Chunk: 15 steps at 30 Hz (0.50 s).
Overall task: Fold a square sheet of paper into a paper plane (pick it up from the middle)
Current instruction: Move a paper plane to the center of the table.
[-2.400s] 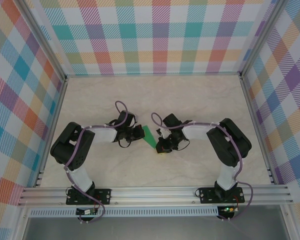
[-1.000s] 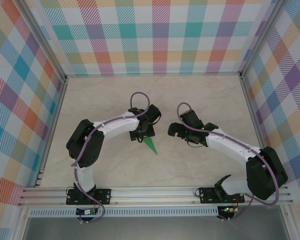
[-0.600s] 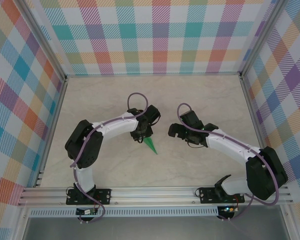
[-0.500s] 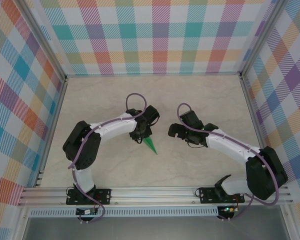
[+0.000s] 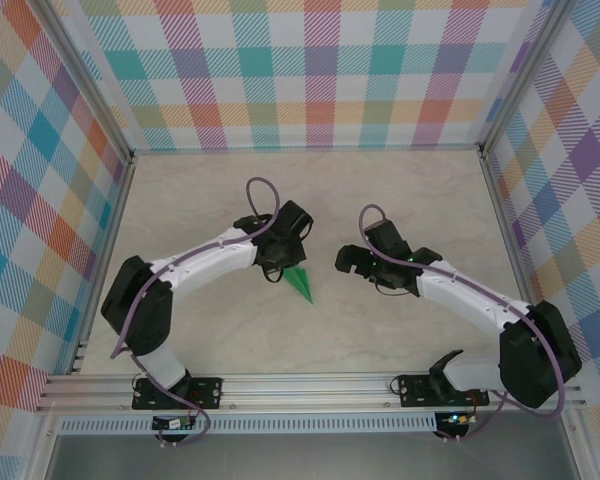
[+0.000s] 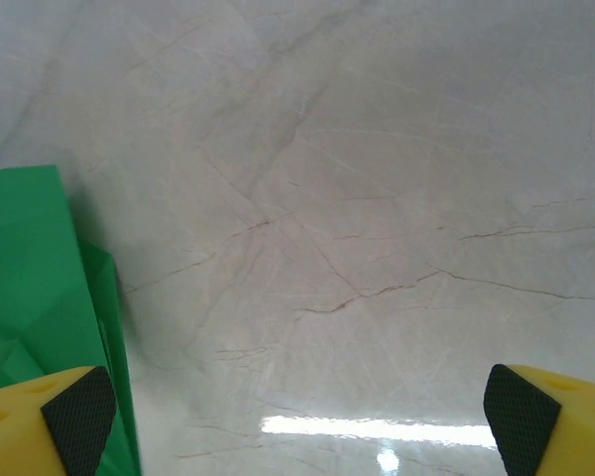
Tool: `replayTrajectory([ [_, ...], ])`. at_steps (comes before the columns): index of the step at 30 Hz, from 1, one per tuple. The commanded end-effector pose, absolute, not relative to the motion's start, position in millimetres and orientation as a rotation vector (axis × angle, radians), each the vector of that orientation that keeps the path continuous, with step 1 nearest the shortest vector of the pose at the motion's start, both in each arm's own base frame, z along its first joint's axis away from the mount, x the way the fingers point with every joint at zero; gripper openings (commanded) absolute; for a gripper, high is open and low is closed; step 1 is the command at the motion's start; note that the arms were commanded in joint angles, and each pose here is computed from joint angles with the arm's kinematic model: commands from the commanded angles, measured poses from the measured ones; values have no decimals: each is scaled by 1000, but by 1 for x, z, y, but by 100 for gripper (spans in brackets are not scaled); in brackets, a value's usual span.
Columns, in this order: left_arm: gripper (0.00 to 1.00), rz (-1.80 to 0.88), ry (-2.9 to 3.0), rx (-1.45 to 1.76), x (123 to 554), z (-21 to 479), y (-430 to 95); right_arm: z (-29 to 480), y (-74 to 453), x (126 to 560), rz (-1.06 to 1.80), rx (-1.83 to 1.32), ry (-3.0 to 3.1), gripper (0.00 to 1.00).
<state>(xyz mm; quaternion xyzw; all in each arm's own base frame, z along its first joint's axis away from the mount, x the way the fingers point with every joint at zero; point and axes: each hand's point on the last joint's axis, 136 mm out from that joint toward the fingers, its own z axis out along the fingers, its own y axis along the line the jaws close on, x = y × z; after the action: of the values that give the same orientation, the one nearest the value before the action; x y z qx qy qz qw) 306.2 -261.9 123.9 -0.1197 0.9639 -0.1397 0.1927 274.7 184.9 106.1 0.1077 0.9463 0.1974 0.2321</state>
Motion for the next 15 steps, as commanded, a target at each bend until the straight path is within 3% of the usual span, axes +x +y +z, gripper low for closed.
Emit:
replayTrajectory([
  [1, 0, -636, 2626, -130, 303, 157, -287, 126, 186, 275, 617, 339, 2559, 96],
  [8, 0, -942, 2598, -7, 302, 122, -312, 133, 191, 273, 661, 326, 2560, 89],
  [15, 0, -1041, 2591, -50, 295, 99, -307, 123, 226, 266, 832, 215, 2642, 67],
])
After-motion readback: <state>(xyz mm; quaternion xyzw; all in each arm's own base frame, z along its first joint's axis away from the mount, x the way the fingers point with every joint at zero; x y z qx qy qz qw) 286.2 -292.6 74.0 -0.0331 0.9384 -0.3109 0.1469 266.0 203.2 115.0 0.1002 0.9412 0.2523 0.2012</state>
